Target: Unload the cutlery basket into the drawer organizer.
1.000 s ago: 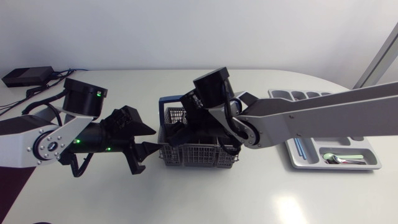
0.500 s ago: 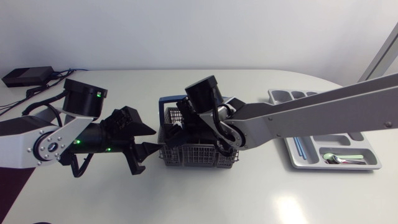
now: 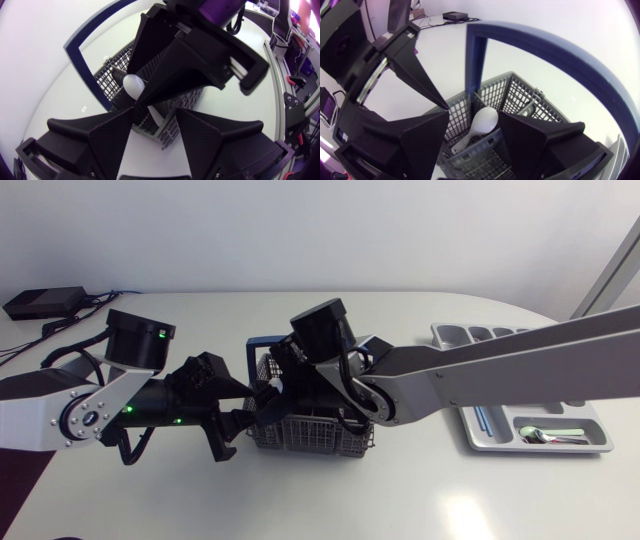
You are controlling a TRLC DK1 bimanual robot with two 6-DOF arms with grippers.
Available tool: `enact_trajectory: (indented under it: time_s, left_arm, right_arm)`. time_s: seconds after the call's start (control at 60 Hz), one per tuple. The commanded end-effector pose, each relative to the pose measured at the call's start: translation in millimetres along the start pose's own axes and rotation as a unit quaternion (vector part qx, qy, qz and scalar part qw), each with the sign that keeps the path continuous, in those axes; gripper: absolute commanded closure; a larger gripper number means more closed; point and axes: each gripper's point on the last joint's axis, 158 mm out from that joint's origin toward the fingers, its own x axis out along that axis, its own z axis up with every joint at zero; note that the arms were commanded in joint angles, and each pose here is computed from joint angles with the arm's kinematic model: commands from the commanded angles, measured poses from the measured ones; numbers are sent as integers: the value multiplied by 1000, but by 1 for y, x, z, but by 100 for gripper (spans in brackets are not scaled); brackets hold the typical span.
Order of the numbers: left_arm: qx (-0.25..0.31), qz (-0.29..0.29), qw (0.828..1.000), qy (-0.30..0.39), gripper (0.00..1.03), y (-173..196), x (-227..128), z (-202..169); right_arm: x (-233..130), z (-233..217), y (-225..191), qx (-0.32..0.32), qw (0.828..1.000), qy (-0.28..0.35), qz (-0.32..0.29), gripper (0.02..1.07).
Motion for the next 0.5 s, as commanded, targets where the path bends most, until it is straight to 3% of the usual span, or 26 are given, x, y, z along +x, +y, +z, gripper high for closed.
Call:
enact_trajectory:
  time_s: [0.0, 0.333, 0.4, 0.483]
  left_arm:
    - [-3, -11, 1000, 19, 43, -7, 8, -16]
    - [-5, -12, 1000, 22, 43, -10, 7, -20]
    - [-5, -11, 1000, 22, 43, -9, 6, -20]
    - [-5, -10, 1000, 22, 43, -9, 6, -21]
  right_arm:
    - [-5, -5, 9, -7, 1000, 2, 8, 35]
    - [5, -14, 11, -12, 1000, 19, 2, 35]
    - [7, -20, 13, -18, 1000, 25, 4, 46]
    - [9, -20, 13, -19, 999, 26, 4, 48]
